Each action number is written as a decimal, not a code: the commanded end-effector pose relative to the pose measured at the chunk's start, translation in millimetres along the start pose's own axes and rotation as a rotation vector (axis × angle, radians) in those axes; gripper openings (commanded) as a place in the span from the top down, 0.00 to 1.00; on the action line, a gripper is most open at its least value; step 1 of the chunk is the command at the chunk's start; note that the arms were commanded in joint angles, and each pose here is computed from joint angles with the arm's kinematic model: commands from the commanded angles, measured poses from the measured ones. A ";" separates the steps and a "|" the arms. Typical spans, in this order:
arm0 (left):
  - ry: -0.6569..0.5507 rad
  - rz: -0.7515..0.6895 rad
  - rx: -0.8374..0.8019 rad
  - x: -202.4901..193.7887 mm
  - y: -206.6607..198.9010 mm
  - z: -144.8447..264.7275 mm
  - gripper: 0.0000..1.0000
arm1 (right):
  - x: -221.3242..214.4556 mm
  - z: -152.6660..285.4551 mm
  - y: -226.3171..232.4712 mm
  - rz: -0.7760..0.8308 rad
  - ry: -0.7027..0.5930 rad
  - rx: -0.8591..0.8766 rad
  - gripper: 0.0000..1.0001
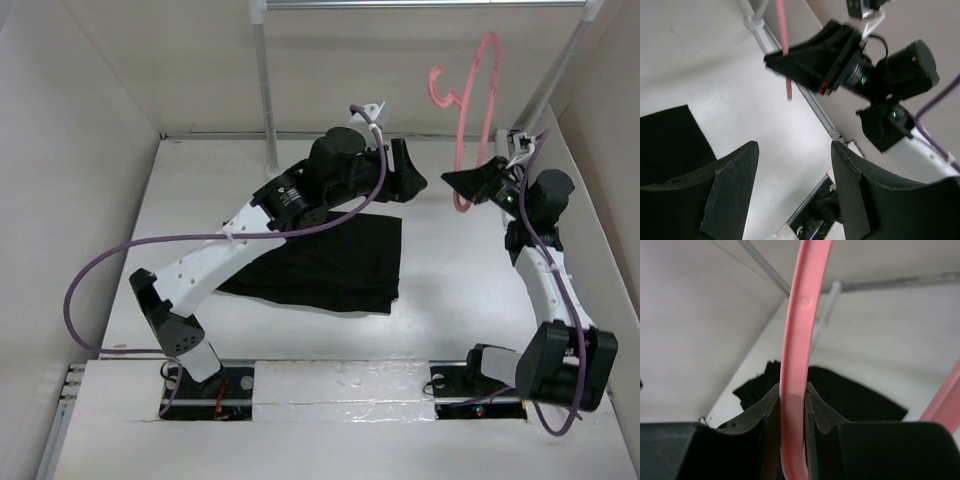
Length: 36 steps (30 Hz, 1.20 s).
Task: Place the trousers on the hanger
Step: Pick up the hanger from the clothesline, then place the trousers on the hanger.
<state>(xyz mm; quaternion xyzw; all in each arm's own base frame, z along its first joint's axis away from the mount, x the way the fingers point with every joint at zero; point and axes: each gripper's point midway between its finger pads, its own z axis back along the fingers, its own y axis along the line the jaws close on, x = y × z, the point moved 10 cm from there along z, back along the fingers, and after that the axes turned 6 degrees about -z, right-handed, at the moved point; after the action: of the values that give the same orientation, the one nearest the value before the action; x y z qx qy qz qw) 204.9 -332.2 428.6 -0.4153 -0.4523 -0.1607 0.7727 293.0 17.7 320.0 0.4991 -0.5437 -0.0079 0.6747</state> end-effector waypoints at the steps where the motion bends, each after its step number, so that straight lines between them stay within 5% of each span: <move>1: -0.078 0.029 0.024 7.7 7.5 -27.1 0.43 | -34.2 17.4 -1.0 0.094 0.117 -0.077 1.00; 14: -0.018 0.095 0.091 -47.9 30.9 -112.6 0.41 | -141.7 61.2 15.7 -0.038 0.306 -0.059 1.00; 26: -0.035 0.166 0.220 -81.7 32.1 -137.0 0.51 | -148.7 61.2 40.5 -0.060 0.377 0.006 1.00; 30: -0.034 0.171 0.256 -97.2 33.5 -138.9 0.68 | -139.0 59.7 56.2 -0.042 0.381 -0.011 1.00; 36: 0.008 0.110 0.347 -120.3 27.5 -141.2 0.64 | -122.6 58.9 70.1 -0.004 0.371 -0.086 1.00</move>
<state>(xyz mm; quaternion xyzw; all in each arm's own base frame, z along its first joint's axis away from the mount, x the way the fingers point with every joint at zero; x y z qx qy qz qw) 251.9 -432.1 292.2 -0.3220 -0.4524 -0.0273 0.8312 159.0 79.5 230.0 0.4701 -0.3294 -0.0223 0.8185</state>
